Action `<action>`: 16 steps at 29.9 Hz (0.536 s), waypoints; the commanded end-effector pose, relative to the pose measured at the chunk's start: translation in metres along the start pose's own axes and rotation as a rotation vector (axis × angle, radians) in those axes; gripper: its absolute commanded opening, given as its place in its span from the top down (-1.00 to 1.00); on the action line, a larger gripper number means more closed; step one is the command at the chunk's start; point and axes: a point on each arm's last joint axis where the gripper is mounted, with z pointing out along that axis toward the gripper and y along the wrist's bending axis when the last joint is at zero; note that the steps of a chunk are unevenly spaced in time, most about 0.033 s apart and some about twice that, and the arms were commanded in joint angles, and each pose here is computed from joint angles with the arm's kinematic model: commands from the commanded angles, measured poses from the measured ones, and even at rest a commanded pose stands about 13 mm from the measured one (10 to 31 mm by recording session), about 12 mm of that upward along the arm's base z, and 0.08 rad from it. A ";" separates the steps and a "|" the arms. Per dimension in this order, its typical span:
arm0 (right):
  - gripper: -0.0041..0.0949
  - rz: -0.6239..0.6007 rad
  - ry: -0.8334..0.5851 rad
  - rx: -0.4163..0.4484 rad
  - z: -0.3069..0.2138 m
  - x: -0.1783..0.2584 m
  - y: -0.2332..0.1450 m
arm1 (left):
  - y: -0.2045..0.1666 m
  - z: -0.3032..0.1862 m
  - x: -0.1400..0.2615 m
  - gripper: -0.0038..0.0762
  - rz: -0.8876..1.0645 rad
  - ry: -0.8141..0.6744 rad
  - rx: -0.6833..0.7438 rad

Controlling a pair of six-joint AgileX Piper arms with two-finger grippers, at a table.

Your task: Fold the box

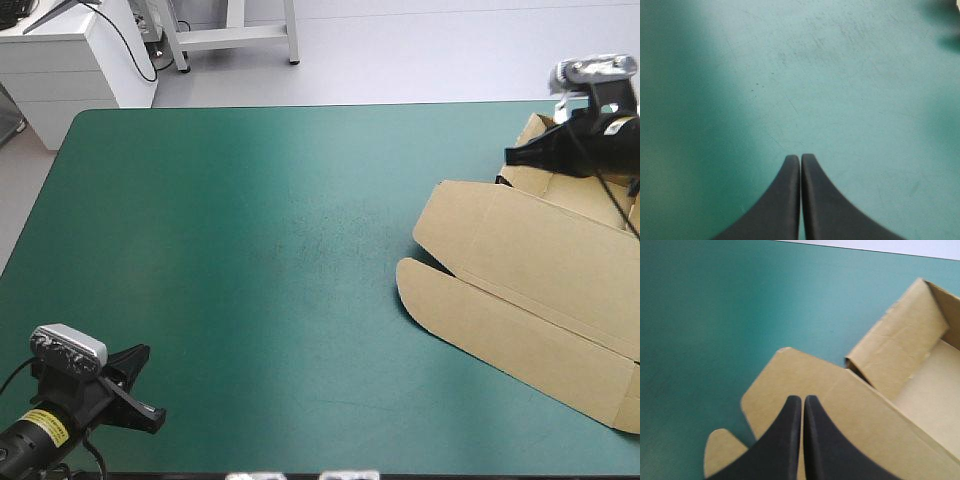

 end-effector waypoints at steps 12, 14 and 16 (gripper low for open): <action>0.92 -0.224 -0.272 -0.176 -0.080 0.126 0.076 | 0.000 -0.001 -0.014 0.92 0.028 -0.157 0.002; 0.92 -0.225 -0.314 -0.160 -0.085 0.146 0.075 | -0.001 -0.001 -0.009 0.92 0.023 -0.174 0.006; 0.92 -0.237 -0.352 -0.145 -0.090 0.166 0.074 | -0.001 -0.001 -0.002 0.92 0.017 -0.187 0.010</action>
